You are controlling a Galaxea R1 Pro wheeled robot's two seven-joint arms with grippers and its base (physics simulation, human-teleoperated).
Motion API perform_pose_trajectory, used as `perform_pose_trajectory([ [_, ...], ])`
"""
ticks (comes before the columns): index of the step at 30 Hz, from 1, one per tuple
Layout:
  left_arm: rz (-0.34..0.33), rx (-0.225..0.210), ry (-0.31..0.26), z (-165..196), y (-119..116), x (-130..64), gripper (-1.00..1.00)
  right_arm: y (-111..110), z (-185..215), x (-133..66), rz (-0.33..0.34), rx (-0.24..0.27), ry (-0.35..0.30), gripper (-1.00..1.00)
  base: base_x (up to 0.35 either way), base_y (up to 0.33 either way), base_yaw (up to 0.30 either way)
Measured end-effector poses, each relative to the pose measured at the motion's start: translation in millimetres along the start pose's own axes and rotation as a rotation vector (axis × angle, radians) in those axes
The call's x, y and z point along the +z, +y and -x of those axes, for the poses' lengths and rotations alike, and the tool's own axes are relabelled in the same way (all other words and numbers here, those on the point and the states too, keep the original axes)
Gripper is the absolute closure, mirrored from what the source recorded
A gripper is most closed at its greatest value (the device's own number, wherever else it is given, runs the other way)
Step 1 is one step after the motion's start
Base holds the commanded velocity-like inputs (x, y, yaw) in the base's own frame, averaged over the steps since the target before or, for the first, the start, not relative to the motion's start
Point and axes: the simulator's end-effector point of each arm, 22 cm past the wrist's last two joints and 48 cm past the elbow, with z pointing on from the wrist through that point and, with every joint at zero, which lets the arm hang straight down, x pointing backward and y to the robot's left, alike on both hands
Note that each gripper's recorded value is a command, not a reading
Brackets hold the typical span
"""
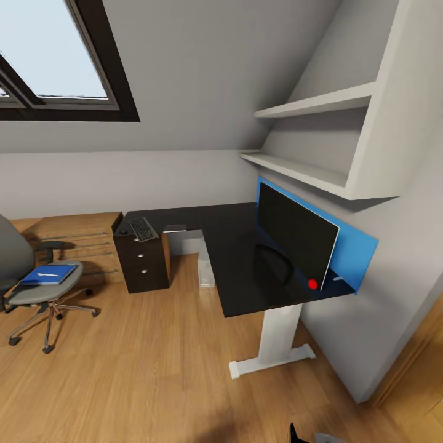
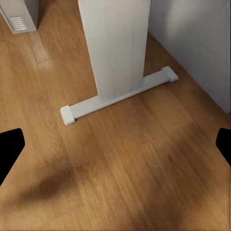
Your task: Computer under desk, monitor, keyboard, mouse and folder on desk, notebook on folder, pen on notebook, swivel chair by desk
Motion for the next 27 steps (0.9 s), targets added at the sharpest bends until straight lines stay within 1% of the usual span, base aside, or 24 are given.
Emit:
perform_pose_trajectory([
  [1,-0.002,-0.002,-0.013,3,-1,-0.2,-1.0,-14,17,7.7,-0.019,0.0,-0.036,-1.0,0.0,0.0,0.0],
  [2,-0.002,-0.003,-0.018,4,-1,-0.2,-1.0,-18,27,11.5,-0.023,-0.003,-0.056,-1.0,0.0,0.0,0.0],
  [3,-0.003,-0.006,-0.032,7,-1,-0.4,-1.0,-27,60,22.9,-0.044,0.009,-0.123,-1.0,0.0,0.0,0.0],
  [4,-0.001,-0.009,-0.043,9,0,-0.3,-1.0,-48,98,36.5,-0.128,0.049,-0.163,-1.0,0.0,0.0,0.0],
  [5,-0.001,-0.01,-0.045,9,0,-0.5,-1.0,-44,136,44.5,-0.126,0.058,-0.225,-1.0,0.0,0.0,0.0],
  [7,0.0,-0.01,-0.048,10,0,-0.4,-1.0,-62,179,57.5,-0.179,0.065,-0.23,-1.0,0.0,0.0,0.0],
  [8,0.002,-0.01,-0.047,9,1,-0.6,-1.0,-75,214,73.6,-0.211,0.074,-0.178,-1.0,0.0,0.0,0.0],
  [9,0.002,-0.009,-0.046,9,1,-0.6,-1.0,-69,266,86.5,-0.205,0.092,-0.224,-1.0,0.0,0.0,0.0],
  [10,0.003,-0.009,-0.045,8,2,-0.7,-1.0,-81,274,90.4,-0.227,0.118,-0.197,-1.0,0.0,0.0,0.0],
  [11,0.004,-0.008,-0.044,7,2,-0.8,-1.0,-88,284,93.3,-0.238,0.14,-0.19,-1.0,0.0,0.0,0.0],
  [12,0.005,-0.007,-0.041,6,2,-0.9,-1.0,-124,297,104.7,-0.291,0.327,-0.1,-1.0,0.0,-0.02,0.0],
  [13,0.004,-0.007,-0.041,6,2,-1.2,-1.0,-132,314,106.5,-0.283,0.387,-0.107,-1.0,0.007,-0.048,0.0],
  [14,0.004,-0.007,-0.041,6,1,-1.2,-1.0,-132,314,107.9,-0.274,0.41,-0.103,-1.0,0.123,-0.225,0.0],
  [15,0.001,-0.005,-0.04,5,-1,-1.9,-1.0,-121,318,112.5,-0.216,0.468,-0.119,-1.0,0.141,-0.243,0.0],
  [18,0.005,-0.002,-0.035,2,1,-2.2,-1.0,-118,322,113.5,-0.201,0.48,-0.144,-1.0,0.163,-0.26,0.0],
  [21,0.019,0.015,-0.016,-6,8,-3.0,-1.0,-116,323,113.8,-0.191,0.473,-0.153,-1.0,0.153,-0.201,0.0],
  [22,0.022,0.019,-0.011,-8,10,-3.1,-1.0,-109,324,114.7,-0.18,0.433,-0.153,-1.0,0.115,-0.112,0.0],
  [24,0.023,0.021,-0.008,-9,11,-3.2,-1.0,-105,325,114.9,-0.172,0.4,-0.161,-1.0,0.094,-0.059,0.0],
  [27,0.023,0.022,-0.007,-10,11,-3.4,-1.0,-101,329,114.5,-0.167,0.377,-0.181,-1.0,0.135,-0.085,0.0],
])
